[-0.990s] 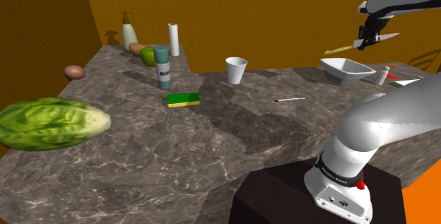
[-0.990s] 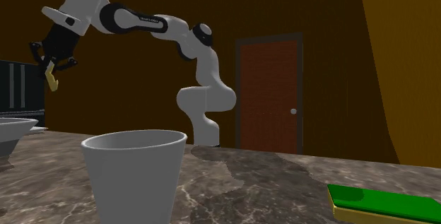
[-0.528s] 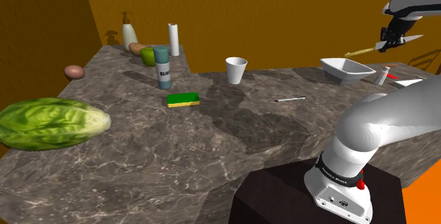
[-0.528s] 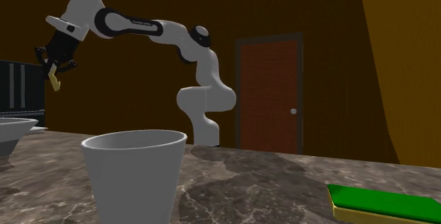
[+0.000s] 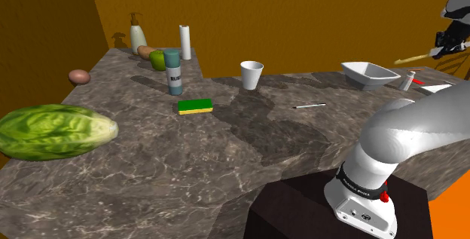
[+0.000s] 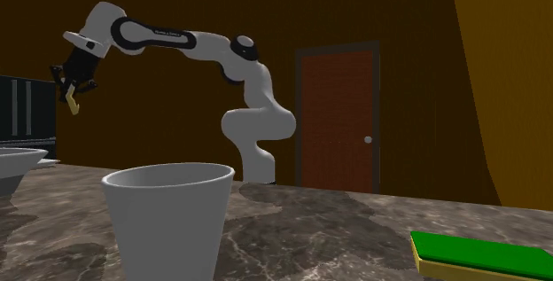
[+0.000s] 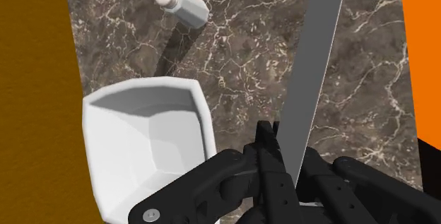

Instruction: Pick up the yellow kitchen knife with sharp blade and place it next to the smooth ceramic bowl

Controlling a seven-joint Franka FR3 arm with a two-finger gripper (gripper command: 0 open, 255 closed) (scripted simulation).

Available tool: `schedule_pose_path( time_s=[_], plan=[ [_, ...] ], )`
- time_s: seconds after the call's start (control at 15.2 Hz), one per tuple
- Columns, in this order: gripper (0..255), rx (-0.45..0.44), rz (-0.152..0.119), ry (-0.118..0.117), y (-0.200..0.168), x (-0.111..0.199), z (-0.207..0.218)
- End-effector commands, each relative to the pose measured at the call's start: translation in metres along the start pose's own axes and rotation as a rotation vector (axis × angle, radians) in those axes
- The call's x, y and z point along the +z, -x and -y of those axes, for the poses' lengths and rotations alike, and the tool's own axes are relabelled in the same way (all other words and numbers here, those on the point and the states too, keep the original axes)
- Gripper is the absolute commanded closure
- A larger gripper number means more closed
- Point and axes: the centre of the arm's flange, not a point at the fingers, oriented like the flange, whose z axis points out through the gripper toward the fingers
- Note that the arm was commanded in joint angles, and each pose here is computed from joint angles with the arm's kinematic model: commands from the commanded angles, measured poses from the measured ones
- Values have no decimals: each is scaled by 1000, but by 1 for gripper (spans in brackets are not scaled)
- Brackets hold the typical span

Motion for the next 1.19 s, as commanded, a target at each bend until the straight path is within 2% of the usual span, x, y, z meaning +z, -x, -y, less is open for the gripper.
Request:
schedule_pose_path(
  time_s=[0.0, 0.26, 0.33, 1.12],
  plan=[
    [255, -2, 0, -1, 24, 3, 6],
    [255, -2, 0, -1, 74, 7, 23],
    [255, -2, 0, -1, 77, 7, 23],
    [255, -2, 0, -1, 63, 66, 45]
  ],
)
